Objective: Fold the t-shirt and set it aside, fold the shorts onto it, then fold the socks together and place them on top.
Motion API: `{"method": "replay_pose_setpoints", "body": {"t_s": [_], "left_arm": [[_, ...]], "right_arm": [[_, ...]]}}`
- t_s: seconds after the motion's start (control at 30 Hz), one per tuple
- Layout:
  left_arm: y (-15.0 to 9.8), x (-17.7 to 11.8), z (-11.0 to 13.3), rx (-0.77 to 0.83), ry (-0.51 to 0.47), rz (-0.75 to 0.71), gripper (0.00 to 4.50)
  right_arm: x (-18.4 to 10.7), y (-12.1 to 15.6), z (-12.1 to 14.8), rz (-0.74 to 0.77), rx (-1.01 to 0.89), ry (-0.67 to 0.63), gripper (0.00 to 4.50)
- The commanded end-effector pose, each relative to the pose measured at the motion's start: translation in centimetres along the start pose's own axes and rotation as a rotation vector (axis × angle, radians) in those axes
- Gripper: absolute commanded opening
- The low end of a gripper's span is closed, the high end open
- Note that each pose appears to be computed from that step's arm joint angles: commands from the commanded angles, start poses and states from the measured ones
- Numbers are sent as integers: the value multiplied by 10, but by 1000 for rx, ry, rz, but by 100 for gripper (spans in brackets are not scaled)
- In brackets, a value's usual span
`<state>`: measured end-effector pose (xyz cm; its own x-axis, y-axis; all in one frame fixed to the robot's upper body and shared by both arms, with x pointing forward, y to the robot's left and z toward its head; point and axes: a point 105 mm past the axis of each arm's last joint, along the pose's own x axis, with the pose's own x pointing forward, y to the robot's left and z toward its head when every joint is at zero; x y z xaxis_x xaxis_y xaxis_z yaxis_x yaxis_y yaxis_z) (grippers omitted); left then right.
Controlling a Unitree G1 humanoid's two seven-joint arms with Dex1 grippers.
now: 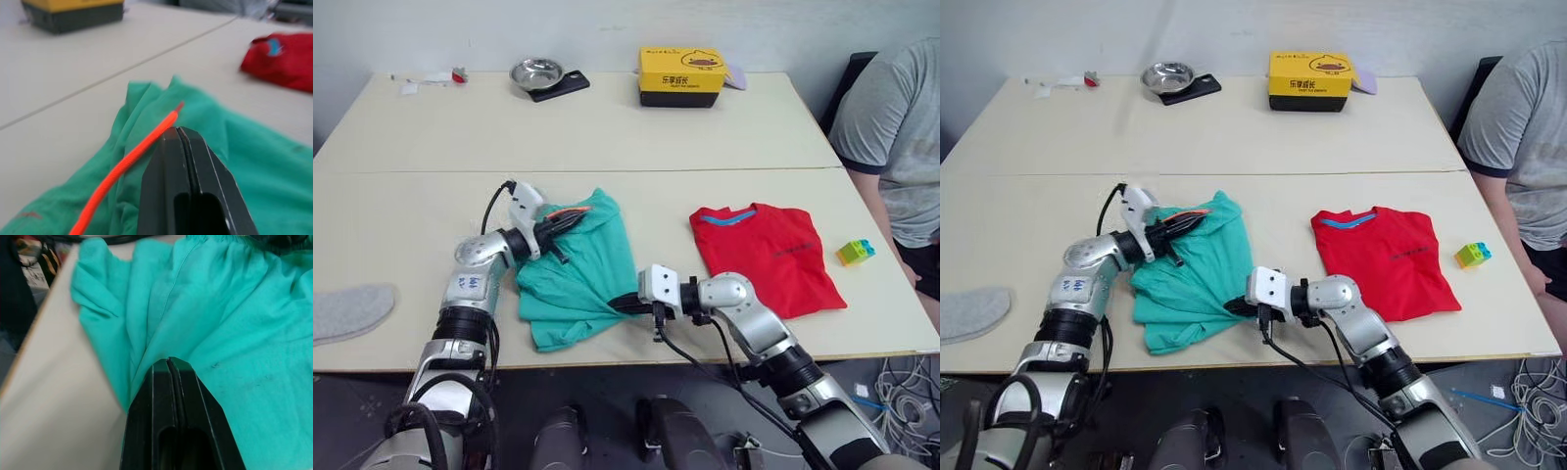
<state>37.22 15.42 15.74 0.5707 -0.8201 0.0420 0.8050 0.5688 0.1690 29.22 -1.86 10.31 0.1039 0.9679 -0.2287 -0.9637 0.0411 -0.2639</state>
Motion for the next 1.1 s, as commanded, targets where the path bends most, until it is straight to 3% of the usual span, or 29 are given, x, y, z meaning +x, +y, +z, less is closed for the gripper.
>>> {"method": "replay_pose_setpoints", "body": {"t_s": [0.03, 0.13, 0.27, 0.5, 0.57, 0.67, 0.73, 0.83, 0.93, 1.03, 1.1], "left_arm": [[-19, -19, 18, 39, -47, -127, 0], [-33, -28, 4, 46, 43, -151, 0], [-27, -38, -24, 44, 150, -21, 0], [-24, -79, -55, 8, 254, 75, 0], [-25, -87, -48, 10, 203, 59, 0], [-32, -91, -15, -23, 41, 28, 0], [-33, -95, 6, -24, -10, 37, 36], [-42, -102, 20, 16, 20, 5, 118], [-45, -112, 26, 38, 53, 15, 211], [-44, -127, 13, 116, 195, 68, 314], [-48, -135, 9, 137, 229, 65, 378]], "right_arm": [[-1, -19, 20, -79, 7, -74, 2], [8, -41, 11, -182, 11, -28, 2], [18, -55, -8, -265, 36, 33, 2], [-5, -69, -24, -353, 18, 101, 2], [-16, -68, -23, -356, 40, 72, 2], [-32, -59, 0, -303, 159, -76, 2], [-49, -52, 22, -254, 217, -173, 37], [-75, -44, 37, -212, 271, -189, 128], [-102, -40, 35, -223, 272, -127, 229], [-133, -35, 25, -256, 295, -58, 341], [-148, -31, 18, -274, 286, -15, 415]]}}
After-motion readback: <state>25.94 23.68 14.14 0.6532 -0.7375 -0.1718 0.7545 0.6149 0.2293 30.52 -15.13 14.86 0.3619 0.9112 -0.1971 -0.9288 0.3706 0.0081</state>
